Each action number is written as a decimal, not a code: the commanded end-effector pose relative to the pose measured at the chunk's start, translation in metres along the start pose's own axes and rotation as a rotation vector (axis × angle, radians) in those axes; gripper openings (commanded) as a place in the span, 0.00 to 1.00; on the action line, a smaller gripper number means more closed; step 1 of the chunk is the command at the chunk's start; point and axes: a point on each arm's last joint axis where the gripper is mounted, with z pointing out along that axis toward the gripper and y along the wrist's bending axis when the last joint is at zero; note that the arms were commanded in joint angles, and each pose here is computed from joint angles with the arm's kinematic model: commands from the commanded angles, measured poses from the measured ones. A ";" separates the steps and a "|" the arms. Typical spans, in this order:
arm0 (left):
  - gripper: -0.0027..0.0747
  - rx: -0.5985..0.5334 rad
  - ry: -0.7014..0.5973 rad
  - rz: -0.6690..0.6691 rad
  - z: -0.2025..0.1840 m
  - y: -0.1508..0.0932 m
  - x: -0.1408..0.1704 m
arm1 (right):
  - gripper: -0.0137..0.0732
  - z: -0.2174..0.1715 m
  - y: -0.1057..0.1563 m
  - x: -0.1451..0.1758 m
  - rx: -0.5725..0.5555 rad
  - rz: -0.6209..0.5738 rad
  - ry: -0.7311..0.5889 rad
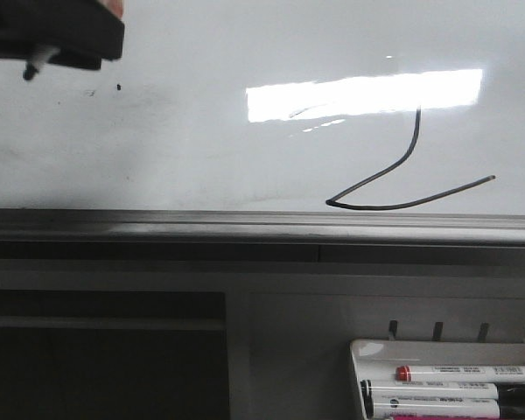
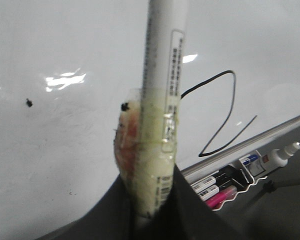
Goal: Write number 2 on whiteboard
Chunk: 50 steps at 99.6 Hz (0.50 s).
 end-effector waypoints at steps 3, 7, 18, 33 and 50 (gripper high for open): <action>0.01 -0.022 -0.026 -0.040 0.013 0.003 -0.009 | 0.08 -0.001 -0.004 0.012 0.065 0.055 -0.003; 0.01 -0.025 -0.019 -0.047 0.019 0.005 -0.009 | 0.08 0.000 -0.004 0.017 0.066 0.064 0.012; 0.01 0.008 0.001 -0.020 0.038 0.005 -0.012 | 0.08 0.001 -0.003 0.028 0.063 0.074 0.041; 0.01 0.075 -0.020 0.027 0.058 0.003 -0.018 | 0.08 0.002 -0.003 0.028 0.070 0.074 0.039; 0.01 0.074 0.020 0.045 0.079 0.008 -0.015 | 0.08 0.002 -0.003 0.028 0.069 0.077 0.039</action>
